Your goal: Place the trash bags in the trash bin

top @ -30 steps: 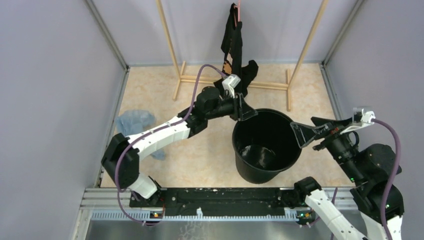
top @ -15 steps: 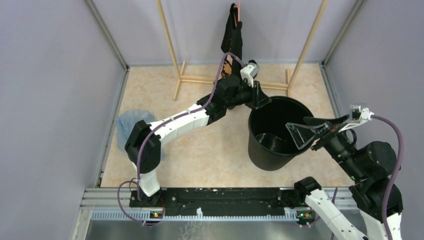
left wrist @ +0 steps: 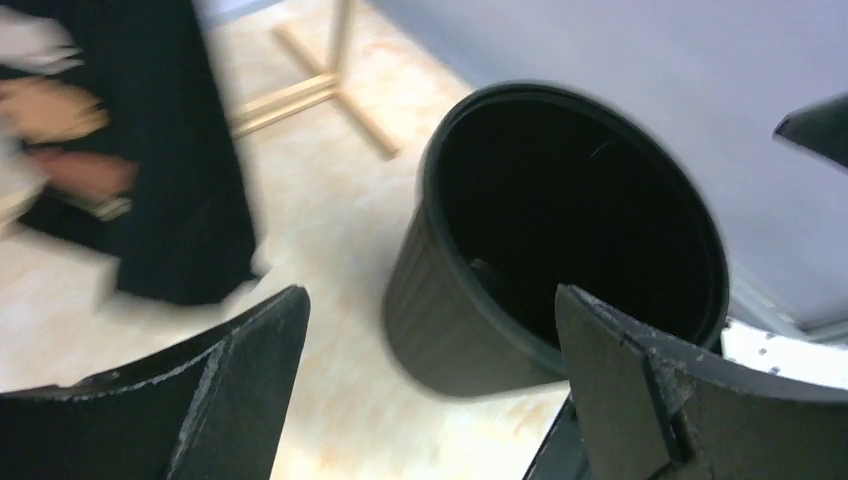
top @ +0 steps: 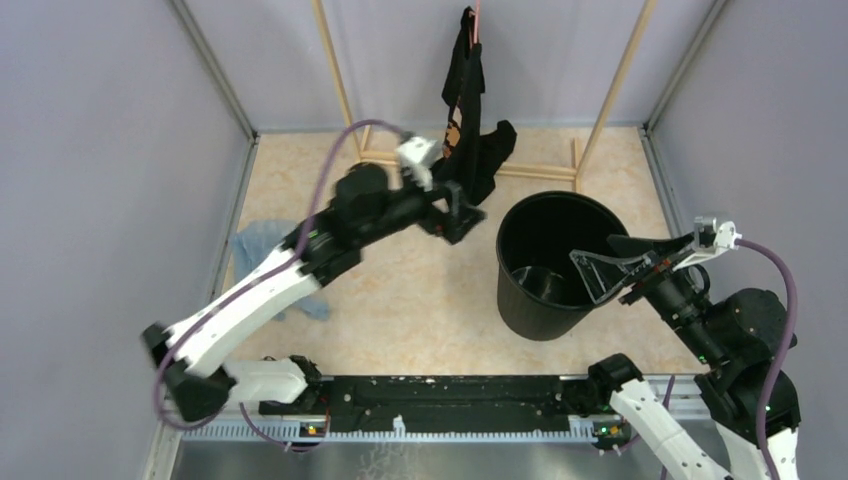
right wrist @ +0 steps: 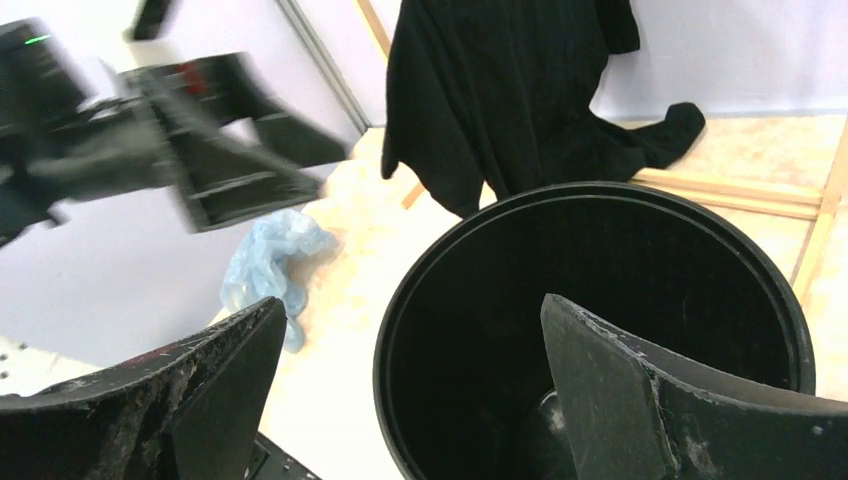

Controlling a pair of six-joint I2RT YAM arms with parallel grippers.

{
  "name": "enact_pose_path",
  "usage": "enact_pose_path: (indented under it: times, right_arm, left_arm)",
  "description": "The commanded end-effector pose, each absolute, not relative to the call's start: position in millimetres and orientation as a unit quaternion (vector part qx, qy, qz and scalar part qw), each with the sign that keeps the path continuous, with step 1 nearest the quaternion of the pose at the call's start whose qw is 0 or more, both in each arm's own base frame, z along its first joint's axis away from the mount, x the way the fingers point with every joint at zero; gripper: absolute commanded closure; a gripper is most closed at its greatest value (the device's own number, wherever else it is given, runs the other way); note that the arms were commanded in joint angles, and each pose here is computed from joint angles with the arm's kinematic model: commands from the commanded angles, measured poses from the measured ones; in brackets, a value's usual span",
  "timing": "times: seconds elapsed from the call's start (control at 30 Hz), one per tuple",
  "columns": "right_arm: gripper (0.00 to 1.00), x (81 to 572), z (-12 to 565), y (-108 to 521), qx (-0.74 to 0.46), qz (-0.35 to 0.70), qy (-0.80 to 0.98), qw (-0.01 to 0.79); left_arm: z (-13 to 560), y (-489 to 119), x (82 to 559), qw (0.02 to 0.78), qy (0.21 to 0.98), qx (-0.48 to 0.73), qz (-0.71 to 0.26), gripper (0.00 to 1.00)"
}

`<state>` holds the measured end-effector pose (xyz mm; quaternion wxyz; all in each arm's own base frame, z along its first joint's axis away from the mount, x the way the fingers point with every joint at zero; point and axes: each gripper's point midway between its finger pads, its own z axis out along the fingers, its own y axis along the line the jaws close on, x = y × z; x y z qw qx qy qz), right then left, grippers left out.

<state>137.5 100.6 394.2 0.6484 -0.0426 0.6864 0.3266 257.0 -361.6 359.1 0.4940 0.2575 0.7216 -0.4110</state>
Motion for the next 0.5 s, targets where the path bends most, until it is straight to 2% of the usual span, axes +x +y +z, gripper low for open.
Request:
enact_pose_path:
  times: [0.0, 0.1, 0.2, 0.33, 0.47]
  right_arm:
    - [0.01, 136, 411, 102, -0.053, 0.34, 0.645, 0.682]
    - [0.01, 131, 422, 111, -0.073, 0.364, 0.622, 0.69]
    - [0.01, 128, 428, 115, -0.087, 0.373, 0.608, 0.695]
    - [0.01, 127, 426, 118, -0.104, 0.371, 0.613, 0.69]
    - [0.01, 120, 426, 122, -0.108, 0.383, 0.63, 0.667]
  left_arm:
    - [326, -228, 246, 0.554, 0.785, 0.165, -0.221, 0.01]
    - [283, -150, 235, 0.553, 0.822, 0.04, -0.127, 0.01]
    - [241, -113, 219, 0.522, 0.847, -0.049, -0.087, 0.01]
    - [203, -87, 214, 0.5, 0.85, -0.159, -0.044, 0.01]
    - [186, -91, 221, 0.493, 0.848, -0.186, -0.056, 0.02]
